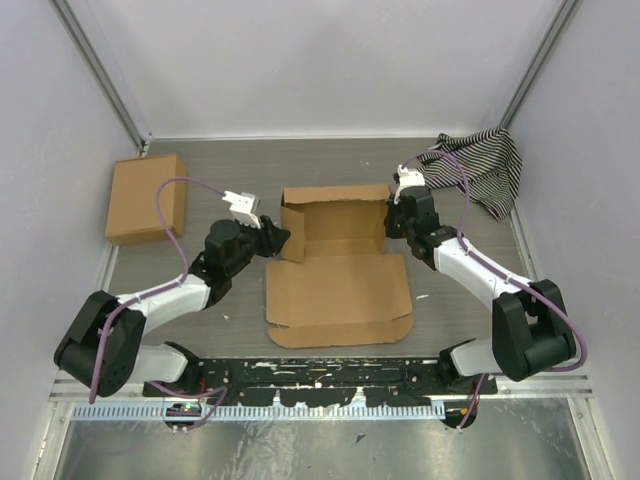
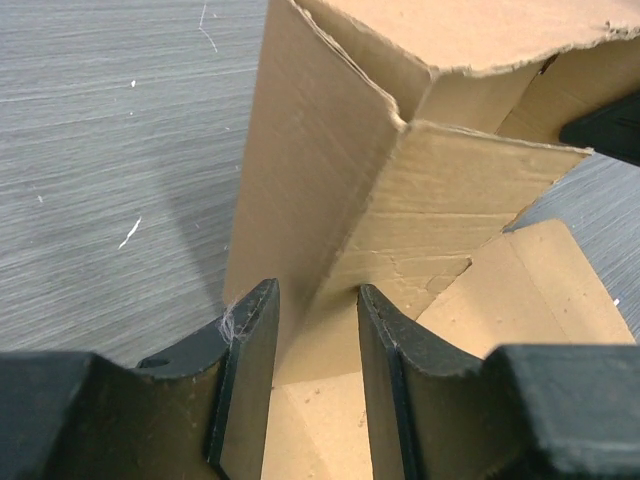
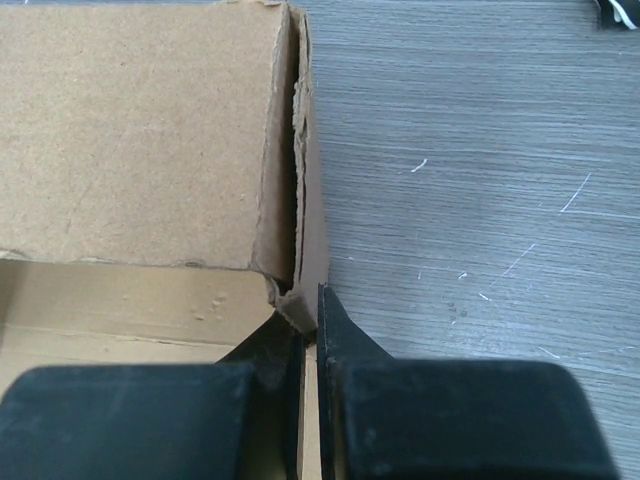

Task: Fold the paper box

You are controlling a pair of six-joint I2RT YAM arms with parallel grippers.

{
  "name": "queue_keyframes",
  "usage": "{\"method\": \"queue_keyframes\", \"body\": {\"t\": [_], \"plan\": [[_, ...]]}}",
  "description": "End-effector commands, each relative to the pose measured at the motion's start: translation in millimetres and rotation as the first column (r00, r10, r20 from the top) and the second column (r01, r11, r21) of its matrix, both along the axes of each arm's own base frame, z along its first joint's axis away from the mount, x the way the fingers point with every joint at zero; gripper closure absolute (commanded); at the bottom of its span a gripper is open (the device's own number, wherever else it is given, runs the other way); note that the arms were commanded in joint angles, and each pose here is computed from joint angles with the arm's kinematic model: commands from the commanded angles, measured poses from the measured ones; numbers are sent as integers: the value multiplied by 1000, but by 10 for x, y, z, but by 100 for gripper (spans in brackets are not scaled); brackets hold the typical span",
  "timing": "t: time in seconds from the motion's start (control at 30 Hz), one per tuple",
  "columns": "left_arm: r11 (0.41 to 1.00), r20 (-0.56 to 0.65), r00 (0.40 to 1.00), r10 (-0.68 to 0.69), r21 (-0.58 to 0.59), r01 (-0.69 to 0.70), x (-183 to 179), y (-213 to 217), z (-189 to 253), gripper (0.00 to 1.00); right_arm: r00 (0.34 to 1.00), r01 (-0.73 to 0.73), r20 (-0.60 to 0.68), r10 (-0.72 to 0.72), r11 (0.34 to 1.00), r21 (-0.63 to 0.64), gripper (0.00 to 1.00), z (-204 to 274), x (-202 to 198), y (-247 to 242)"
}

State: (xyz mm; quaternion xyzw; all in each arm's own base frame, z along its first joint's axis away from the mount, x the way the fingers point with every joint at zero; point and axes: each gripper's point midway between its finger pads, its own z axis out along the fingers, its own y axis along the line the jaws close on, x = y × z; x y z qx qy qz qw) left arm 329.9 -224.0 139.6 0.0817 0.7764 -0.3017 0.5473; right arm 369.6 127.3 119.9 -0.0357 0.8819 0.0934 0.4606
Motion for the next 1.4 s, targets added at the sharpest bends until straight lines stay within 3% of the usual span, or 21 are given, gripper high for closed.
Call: {"method": "queue_keyframes", "body": {"t": [0.0,0.47,0.57,0.63,0.77,0.87,0.93,1.0,1.07,1.23,1.37], "plan": [[1000,43,999,17,7,-18,7,-19,159,56,998,-26,56,21,997,77,99,254,66,127],[985,58,987,151,76,-155,253,40,103,55,996,-66,59,60,993,93,98,279,-45,243],[966,56,973,223,120,-229,366,94,75,56,996,-67,67,61,994,89,98,307,-81,284],[944,50,958,281,163,-286,441,141,31,64,996,-60,77,53,994,92,98,351,-102,308],[808,4,861,509,342,-480,544,469,-126,86,997,-2,76,-4,996,85,99,435,-122,299],[670,11,759,651,462,-581,501,700,-167,90,993,105,51,-108,993,52,99,427,-124,178],[578,38,702,711,537,-615,425,802,-153,98,986,166,17,-167,985,51,99,402,-128,129],[496,75,669,740,611,-617,334,854,-127,99,979,202,-16,-201,978,54,99,369,-136,116],[451,116,656,746,636,-626,289,833,-100,98,974,223,-43,-221,972,68,99,351,-144,133],[436,162,650,743,619,-653,189,727,-80,96,965,252,-94,-245,965,78,99,313,-134,203],[551,94,715,693,571,-609,149,581,-125,86,959,255,-143,-245,965,62,99,276,-101,258]]}}
